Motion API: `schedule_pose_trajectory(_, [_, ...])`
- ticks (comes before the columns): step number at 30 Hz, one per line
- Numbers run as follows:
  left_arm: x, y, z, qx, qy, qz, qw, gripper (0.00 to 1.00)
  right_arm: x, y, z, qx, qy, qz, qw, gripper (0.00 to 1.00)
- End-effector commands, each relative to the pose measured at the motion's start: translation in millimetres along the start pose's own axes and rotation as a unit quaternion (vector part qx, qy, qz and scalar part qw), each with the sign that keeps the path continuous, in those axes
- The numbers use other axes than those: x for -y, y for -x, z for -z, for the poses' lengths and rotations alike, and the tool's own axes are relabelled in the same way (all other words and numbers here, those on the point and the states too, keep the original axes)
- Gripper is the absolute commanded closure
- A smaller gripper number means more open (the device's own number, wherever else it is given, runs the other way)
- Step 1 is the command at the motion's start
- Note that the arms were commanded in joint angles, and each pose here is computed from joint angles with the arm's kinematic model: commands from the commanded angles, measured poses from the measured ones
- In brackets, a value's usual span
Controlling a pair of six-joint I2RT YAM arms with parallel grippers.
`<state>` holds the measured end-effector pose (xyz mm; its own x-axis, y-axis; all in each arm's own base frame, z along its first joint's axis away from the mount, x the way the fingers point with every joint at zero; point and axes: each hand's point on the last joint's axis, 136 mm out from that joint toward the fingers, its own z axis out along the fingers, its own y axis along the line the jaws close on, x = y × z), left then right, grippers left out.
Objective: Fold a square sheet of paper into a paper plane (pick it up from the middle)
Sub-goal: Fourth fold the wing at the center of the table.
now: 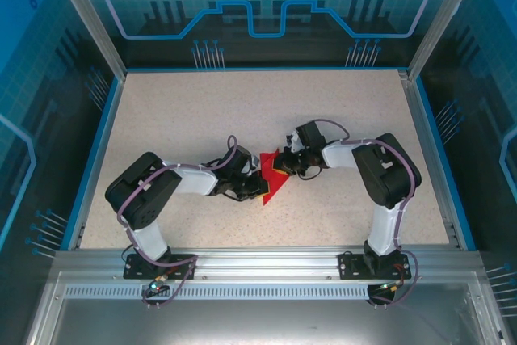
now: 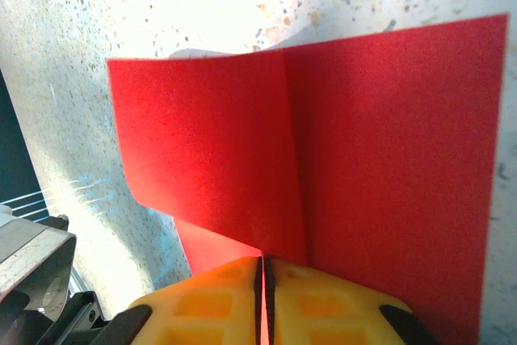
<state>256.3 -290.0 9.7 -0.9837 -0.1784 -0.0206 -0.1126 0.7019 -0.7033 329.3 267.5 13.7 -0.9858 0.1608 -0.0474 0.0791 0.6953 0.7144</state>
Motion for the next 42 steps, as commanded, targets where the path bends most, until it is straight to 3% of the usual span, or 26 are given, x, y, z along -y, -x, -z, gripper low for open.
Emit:
schedule_pose_trajectory(1, [-89, -44, -5, -0.057, 0.145, 0.052, 0.986, 0.95, 9, 21, 0, 0.026, -0.017, 0.007, 1.000, 0.87])
schedule_pose_trajectory(42, [-99, -51, -6, -0.070, 0.158, 0.058, 0.983, 0.95, 31, 88, 7, 0.064, -0.018, -0.041, 0.997, 0.84])
